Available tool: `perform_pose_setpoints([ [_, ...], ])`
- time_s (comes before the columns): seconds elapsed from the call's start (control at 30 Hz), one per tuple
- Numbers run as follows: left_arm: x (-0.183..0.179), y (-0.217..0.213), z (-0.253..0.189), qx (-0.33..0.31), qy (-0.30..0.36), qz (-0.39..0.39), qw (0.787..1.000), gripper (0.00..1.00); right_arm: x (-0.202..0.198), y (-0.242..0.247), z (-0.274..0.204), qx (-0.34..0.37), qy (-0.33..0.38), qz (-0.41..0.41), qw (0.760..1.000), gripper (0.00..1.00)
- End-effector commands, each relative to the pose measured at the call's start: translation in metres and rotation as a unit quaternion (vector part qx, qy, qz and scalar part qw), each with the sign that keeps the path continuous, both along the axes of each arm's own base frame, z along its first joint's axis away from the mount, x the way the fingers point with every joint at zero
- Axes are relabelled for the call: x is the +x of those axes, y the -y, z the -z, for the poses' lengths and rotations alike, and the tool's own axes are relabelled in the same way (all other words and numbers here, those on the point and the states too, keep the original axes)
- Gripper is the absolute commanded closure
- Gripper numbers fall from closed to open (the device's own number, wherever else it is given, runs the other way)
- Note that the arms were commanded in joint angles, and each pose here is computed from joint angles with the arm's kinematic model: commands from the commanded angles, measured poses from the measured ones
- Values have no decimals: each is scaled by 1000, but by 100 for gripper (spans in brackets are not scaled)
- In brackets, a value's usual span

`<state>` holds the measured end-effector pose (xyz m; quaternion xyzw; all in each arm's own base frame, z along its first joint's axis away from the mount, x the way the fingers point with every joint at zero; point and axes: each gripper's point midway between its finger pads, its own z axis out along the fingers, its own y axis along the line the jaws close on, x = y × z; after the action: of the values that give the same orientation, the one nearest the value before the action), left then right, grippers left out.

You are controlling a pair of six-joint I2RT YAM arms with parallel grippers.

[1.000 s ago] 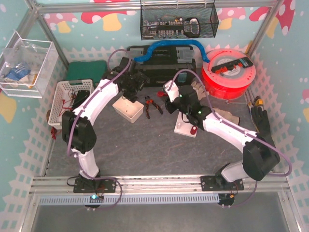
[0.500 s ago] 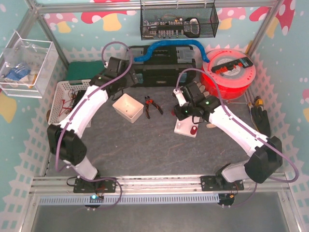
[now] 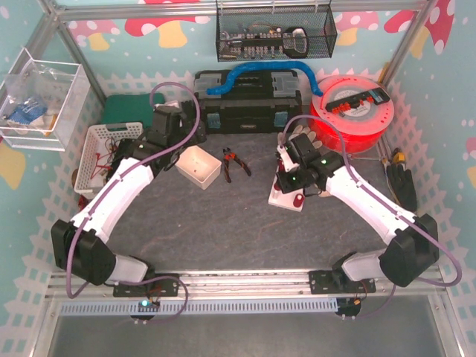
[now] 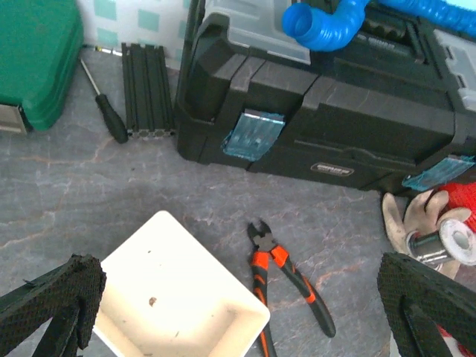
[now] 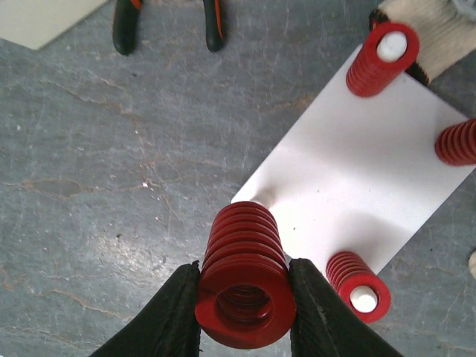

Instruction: Install the large spring

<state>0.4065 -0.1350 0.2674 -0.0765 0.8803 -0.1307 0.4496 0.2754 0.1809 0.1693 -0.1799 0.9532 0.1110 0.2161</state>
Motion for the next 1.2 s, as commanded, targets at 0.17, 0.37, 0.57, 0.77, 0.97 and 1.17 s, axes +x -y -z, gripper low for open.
perform_pose_setpoints([
  [0.17,-3,-5,-9,5,28,0,1000,1,-4,7,25,-1,-17,37,999,100],
  [0.37,-6,-7,-10,5,27,-3,1000,1,4,5,24,0,-16,54,998,100],
  [0.57,-7,-9,-7,4,24,-9,1000,1,9,2,29,-5,-18,50,999,100],
  [0.77,-7,-9,-8,3,25,-11,1000,1,11,2,36,-13,-25,48,998,100],
  [0.97,-10,-13,-6,8,24,-16,1000,1,16,-3,43,-14,-34,46,998,100],
  [1.17,-10,-17,-7,12,25,-23,999,1,20,-3,60,-35,-56,49,997,91],
])
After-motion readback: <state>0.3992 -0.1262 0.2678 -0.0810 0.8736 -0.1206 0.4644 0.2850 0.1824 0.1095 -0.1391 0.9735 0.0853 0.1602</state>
